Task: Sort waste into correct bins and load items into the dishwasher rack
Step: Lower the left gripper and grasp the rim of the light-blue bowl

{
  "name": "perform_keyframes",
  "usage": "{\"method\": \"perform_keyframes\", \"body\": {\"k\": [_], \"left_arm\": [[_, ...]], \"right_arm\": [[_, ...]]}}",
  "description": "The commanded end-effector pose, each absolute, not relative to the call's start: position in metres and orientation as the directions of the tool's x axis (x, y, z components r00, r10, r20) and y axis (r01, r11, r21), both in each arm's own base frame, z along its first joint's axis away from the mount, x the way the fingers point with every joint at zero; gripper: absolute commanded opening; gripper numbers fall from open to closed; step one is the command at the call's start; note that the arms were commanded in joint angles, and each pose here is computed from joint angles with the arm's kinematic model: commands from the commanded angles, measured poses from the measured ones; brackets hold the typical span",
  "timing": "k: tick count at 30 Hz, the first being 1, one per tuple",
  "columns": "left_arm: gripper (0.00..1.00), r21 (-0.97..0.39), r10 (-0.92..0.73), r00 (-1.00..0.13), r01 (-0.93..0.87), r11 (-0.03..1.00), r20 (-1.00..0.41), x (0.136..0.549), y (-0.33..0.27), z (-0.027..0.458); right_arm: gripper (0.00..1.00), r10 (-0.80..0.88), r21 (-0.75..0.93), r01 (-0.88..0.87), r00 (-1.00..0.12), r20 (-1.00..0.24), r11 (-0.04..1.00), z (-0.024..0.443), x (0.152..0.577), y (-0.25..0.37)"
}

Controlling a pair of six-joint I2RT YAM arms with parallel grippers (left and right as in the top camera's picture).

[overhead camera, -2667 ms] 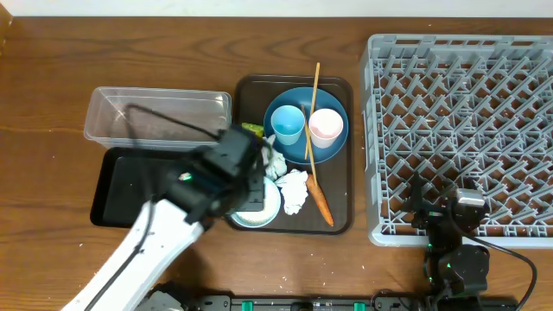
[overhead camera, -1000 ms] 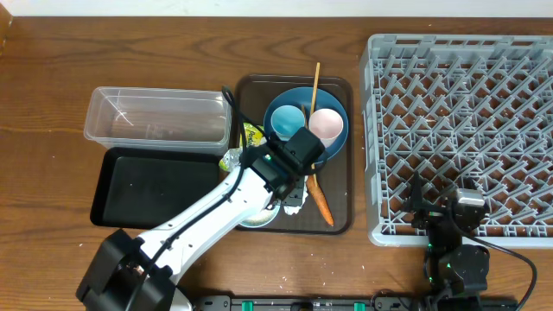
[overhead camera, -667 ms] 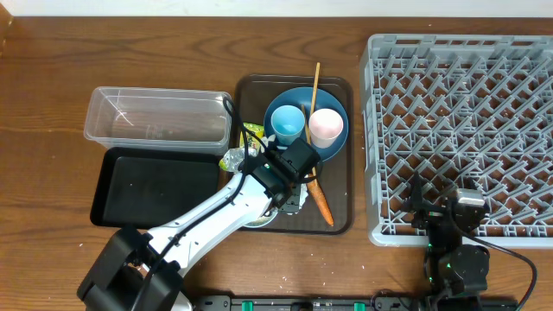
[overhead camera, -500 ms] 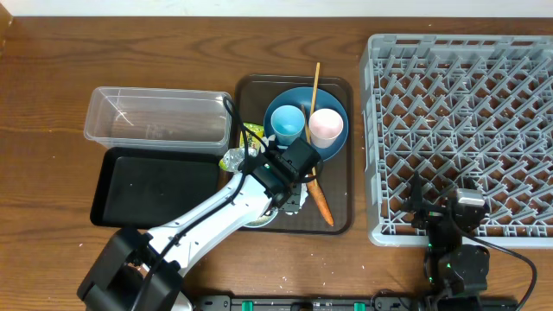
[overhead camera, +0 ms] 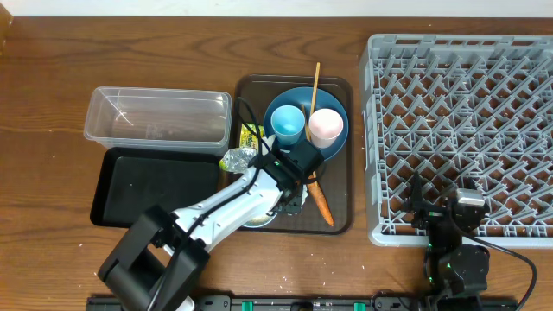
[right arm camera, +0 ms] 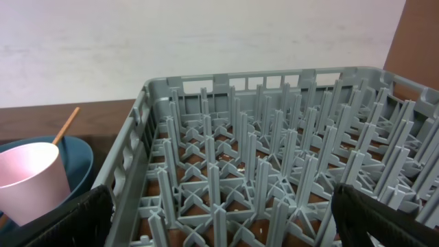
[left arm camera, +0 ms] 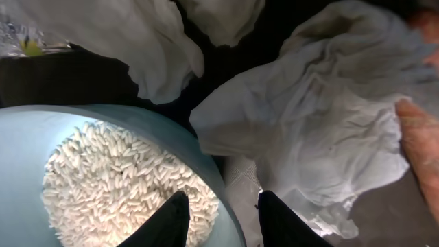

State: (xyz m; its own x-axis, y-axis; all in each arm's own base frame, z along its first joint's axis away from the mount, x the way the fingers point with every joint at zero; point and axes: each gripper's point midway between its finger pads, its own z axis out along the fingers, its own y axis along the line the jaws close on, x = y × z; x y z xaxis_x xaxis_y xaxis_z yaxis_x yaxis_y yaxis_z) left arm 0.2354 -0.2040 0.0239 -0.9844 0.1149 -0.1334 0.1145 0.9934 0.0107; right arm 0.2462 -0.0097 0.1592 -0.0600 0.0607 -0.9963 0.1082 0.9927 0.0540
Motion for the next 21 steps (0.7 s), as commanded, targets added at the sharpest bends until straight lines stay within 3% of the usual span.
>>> {"method": "perform_keyframes", "body": {"k": [1,14,21], "left_arm": [[0.36,0.038,0.117,-0.984,0.113,0.993,-0.135,0.2351,-0.1993,0.0205],[0.28,0.043,0.118,-0.985,0.113,0.993,-0.129,0.2337,-0.1979,0.0204],[0.15,0.044,0.118,-0.985,0.113,0.993,-0.125,0.2328,-0.1973,0.0203]], "right_arm": [[0.99,0.064,0.058,0.096,-0.065,-0.996,0.994,0.1578,0.2462,-0.0065],[0.99,0.064,0.058,0.096,-0.065,-0.996,0.994,0.1578,0.2462,-0.0065],[0.99,0.064,0.058,0.096,-0.065,-0.996,0.994,0.1578,0.2462,-0.0065]]}}
